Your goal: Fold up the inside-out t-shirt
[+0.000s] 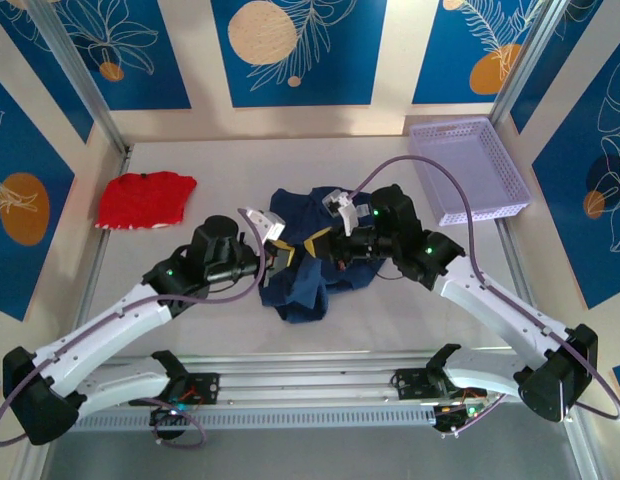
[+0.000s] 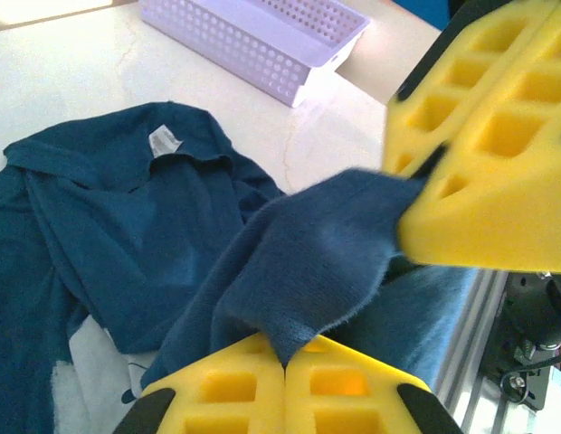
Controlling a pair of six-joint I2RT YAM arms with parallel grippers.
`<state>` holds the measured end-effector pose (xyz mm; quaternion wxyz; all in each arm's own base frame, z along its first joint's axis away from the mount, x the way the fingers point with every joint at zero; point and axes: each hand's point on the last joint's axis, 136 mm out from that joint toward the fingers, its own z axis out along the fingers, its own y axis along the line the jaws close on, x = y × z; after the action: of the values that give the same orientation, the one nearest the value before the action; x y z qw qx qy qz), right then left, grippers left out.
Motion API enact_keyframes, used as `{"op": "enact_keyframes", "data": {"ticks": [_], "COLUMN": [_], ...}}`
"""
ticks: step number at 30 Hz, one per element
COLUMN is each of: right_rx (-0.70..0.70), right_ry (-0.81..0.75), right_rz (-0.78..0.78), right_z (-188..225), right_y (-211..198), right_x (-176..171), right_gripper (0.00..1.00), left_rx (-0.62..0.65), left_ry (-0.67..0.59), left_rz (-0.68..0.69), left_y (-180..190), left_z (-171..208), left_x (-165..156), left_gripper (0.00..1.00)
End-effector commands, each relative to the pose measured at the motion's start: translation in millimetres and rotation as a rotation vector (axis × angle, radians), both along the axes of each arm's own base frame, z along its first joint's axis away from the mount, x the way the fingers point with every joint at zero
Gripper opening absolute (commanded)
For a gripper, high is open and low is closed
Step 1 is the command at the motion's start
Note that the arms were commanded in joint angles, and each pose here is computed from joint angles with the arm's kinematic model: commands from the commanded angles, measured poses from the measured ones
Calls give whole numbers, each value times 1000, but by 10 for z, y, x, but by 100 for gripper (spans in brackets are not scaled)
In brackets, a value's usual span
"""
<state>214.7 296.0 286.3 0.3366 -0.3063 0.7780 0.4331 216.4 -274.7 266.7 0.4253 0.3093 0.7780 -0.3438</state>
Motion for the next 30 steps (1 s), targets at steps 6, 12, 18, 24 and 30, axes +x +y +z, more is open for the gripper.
{"op": "enact_keyframes", "data": {"ticks": [6, 12, 18, 24, 30], "right_rx": [-129, -179, -210, -105, 39], "right_ry": [-198, -268, -294, -267, -125], "right_rz": [-145, -207, -208, -60, -71], "right_z": [58, 75, 124, 239, 242], "right_y": [-231, -356, -420, -223, 1], "right_x": [142, 201, 193, -33, 27], "right_gripper": [0, 0, 0, 0, 0], "left_rx": [-217, -369, -263, -32, -42], "left_ry": [50, 169, 164, 122, 138], "left_rz": [-201, -333, -83, 344, 222], "left_y": [-6, 6, 279, 796, 575], "left_z": [485, 683, 520, 162, 124], "left_x": [-384, -524, -190, 365, 308], "left_gripper": [0, 0, 0, 0, 5]}}
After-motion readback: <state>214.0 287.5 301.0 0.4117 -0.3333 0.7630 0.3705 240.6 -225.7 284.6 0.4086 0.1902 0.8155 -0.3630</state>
